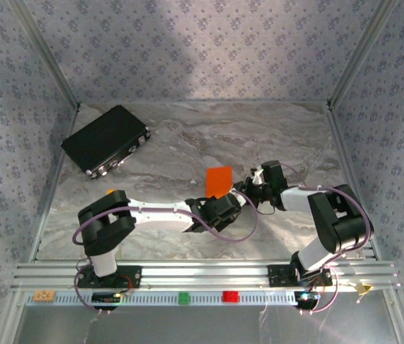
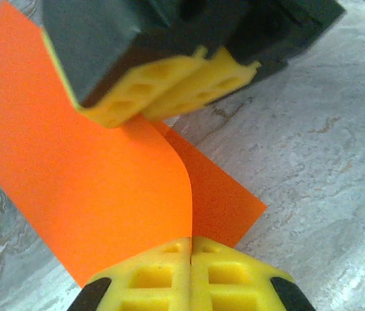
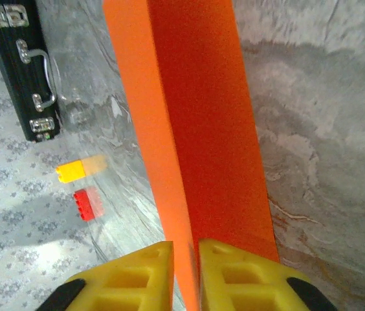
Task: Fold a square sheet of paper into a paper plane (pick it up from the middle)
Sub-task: Fold the triangle a second time at the center of the table.
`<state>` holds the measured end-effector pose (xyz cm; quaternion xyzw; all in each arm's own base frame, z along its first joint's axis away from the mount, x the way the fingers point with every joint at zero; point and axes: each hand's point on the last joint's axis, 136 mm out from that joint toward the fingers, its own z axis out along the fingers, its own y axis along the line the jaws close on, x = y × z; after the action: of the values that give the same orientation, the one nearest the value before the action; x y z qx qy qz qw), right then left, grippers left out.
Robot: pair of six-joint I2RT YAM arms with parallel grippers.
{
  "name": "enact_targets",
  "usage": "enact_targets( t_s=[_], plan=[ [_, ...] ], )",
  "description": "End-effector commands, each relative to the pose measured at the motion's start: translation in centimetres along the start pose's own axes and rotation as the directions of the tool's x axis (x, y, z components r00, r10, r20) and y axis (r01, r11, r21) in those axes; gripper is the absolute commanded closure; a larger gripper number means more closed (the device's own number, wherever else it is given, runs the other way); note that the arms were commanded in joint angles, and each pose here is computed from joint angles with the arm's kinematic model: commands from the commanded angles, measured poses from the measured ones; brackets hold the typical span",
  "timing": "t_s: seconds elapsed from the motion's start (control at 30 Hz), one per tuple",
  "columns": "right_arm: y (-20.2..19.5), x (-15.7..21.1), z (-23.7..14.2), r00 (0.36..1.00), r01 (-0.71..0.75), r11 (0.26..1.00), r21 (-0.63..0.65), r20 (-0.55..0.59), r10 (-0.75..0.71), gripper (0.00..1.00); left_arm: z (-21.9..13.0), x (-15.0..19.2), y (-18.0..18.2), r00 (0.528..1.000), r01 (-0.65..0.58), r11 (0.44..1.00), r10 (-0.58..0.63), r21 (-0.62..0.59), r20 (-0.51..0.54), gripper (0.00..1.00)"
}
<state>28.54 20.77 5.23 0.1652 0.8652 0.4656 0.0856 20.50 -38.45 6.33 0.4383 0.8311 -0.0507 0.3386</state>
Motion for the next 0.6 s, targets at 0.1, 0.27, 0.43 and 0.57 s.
enact_targets(
  t_s=[0.1,0.27,0.43,0.57],
  plan=[
    [-2.3,-0.7,-2.7,0.995,-0.052,0.996,0.076,0.091,0.045,0.72,-1.4,-1.8,-0.3,0.976,0.203,0.95,-0.214,0.238,0.025,1.0],
    [-3.3,-1.0,-4.9,0.988,-0.055,0.99,0.134,0.149,0.035,0.69,-1.7,-2.6,0.1,0.934,0.334,0.859,-0.358,0.388,-0.011,1.0],
    [-2.6,-0.5,-5.4,0.99,-0.028,0.992,0.126,0.138,0.01,0.74,-1.7,-3.2,0.4,0.89,0.419,0.767,-0.454,0.486,-0.05,1.0],
    [-1.9,0.3,-4.8,0.995,0.003,0.994,0.108,0.1,-0.014,0.82,-1.7,-3.8,1.1,0.853,0.472,0.709,-0.518,0.524,-0.067,1.0]
  ],
)
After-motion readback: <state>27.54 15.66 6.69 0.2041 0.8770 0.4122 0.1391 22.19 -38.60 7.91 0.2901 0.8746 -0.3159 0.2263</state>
